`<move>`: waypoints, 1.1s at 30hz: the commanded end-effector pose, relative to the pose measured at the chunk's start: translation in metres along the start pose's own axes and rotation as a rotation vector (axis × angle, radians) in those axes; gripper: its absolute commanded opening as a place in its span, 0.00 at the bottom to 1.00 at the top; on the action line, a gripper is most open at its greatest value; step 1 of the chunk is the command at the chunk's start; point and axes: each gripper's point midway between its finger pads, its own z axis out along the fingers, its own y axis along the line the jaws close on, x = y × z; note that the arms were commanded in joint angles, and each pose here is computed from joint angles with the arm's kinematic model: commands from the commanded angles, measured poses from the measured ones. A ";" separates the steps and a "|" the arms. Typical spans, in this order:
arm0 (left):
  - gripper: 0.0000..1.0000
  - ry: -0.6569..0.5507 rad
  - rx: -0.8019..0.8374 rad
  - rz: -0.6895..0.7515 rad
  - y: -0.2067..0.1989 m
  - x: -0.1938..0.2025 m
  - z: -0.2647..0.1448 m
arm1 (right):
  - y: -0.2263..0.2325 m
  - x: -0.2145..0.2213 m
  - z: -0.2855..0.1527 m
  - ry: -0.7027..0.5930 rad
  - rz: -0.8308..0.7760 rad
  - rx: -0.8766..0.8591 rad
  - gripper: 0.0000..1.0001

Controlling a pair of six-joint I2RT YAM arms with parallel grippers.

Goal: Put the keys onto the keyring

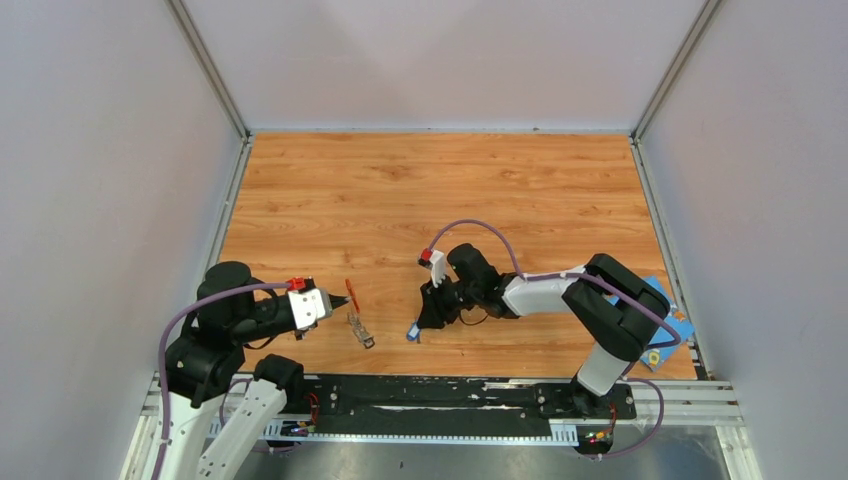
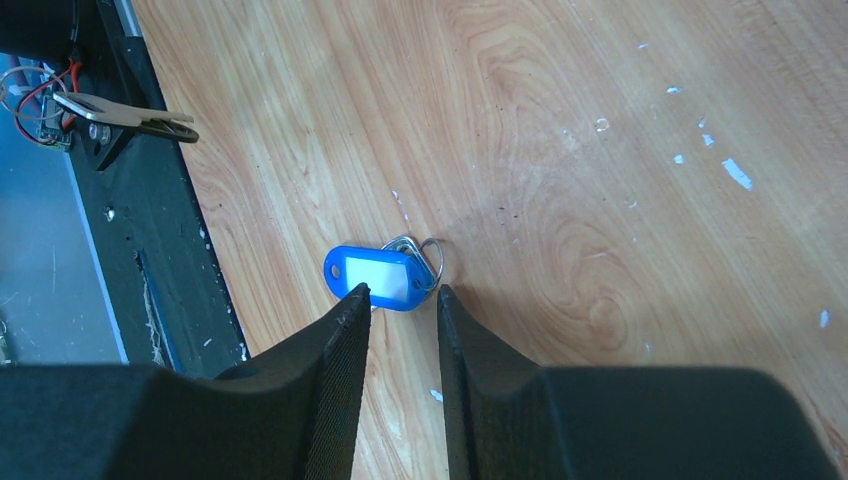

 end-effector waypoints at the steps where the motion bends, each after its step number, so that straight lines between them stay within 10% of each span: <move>1: 0.00 -0.021 -0.029 0.042 0.004 -0.010 -0.005 | -0.008 -0.007 0.004 -0.020 0.015 0.030 0.32; 33: 0.00 0.002 -0.060 0.068 0.007 -0.002 -0.007 | 0.001 -0.012 0.017 -0.018 0.020 0.016 0.10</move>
